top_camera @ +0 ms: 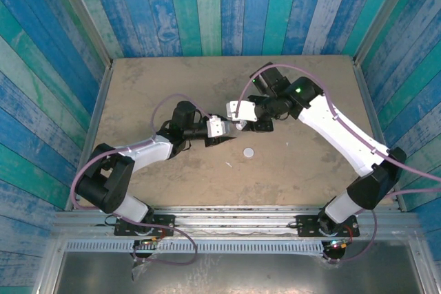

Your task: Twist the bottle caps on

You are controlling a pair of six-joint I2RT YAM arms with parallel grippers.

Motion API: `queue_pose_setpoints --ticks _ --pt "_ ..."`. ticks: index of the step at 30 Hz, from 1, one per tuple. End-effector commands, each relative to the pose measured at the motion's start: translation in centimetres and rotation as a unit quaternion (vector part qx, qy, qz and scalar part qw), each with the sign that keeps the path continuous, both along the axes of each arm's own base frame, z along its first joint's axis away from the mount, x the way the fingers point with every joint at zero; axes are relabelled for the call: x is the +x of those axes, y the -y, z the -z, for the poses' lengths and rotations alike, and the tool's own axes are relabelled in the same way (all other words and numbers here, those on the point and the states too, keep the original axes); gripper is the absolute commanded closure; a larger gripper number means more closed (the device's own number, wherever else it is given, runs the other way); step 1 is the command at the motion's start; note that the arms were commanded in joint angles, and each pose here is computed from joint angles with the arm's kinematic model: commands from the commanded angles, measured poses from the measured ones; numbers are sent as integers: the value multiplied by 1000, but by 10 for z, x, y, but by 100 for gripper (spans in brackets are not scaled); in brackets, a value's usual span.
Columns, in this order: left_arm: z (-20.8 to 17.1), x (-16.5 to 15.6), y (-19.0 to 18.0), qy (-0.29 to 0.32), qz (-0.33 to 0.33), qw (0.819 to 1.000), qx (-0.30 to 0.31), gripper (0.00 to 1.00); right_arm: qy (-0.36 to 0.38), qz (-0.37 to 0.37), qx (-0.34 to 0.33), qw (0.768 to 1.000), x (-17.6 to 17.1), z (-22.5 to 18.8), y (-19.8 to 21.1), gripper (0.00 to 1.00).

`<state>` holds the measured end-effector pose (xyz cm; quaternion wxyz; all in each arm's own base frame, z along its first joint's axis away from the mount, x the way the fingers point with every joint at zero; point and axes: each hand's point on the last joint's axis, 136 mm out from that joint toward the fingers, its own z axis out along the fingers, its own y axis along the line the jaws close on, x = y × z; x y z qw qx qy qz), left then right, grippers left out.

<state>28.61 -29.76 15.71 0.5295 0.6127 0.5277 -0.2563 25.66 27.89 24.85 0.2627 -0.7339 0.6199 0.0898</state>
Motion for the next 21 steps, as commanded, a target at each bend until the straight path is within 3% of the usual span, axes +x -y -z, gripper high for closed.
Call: queue_pose_setpoints --ticks 1,9,14,18,21 --pt "-16 -13 0 4 16 1000 -10 55 -13 -7 -5 1000 -4 2 -2 57" --pt "-15 -8 -1 2 1 1000 -5 55 -24 -1 -6 1000 -7 4 -2 66" --pt "-18 8 -4 4 -41 999 -2 55 -42 24 5 999 -11 2 -1 72" --pt "-25 29 -10 23 -99 995 -8 56 -92 106 36 989 -9 0 -6 81" --pt "-31 45 -17 43 -146 988 -15 57 -141 198 55 969 -5 3 -8 82"
